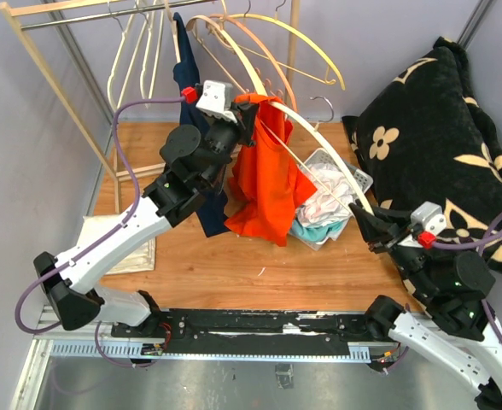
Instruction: Remove the t-shirt from the hanger
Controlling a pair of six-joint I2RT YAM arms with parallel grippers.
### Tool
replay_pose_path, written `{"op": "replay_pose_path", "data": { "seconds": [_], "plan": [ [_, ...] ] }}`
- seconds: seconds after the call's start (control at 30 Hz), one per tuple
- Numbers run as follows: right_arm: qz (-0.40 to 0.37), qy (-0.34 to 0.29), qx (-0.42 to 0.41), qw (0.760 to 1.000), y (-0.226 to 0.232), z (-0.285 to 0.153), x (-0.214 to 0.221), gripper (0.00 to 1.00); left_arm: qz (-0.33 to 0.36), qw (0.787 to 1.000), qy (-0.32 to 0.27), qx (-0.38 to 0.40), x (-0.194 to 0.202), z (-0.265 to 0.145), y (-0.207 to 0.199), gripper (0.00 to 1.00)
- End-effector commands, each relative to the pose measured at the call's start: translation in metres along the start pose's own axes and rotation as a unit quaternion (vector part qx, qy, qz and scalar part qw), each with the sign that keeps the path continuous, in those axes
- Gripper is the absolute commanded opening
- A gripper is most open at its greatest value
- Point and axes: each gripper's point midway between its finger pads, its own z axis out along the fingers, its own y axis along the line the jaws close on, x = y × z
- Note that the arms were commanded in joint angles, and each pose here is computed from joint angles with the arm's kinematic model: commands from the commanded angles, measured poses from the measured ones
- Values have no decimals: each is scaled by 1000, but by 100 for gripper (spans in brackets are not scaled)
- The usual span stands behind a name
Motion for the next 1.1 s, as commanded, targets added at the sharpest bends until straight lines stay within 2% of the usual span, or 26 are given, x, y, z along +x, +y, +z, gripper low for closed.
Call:
{"op": "replay_pose_path", "data": {
  "seconds": [0.0,0.53,0.8,0.93,1.07],
  "plan": [
    [-8,-50,-4,999,-4,-18,-33,1,44,997,2,-63,-4,10,20,1],
    [-15,-102,25,994,-26,-66,-74,1,75,992,0,-100,-21,38,28,0],
    [-14,-121,53,991,-40,-85,-89,1,78,992,13,-94,-14,51,23,1],
    [-8,-134,83,988,-53,-94,-98,1,78,994,14,-80,-17,54,17,1],
    [-2,-134,127,983,-68,-96,-101,1,67,998,-13,-5,-36,53,-9,1]
  ]
}}
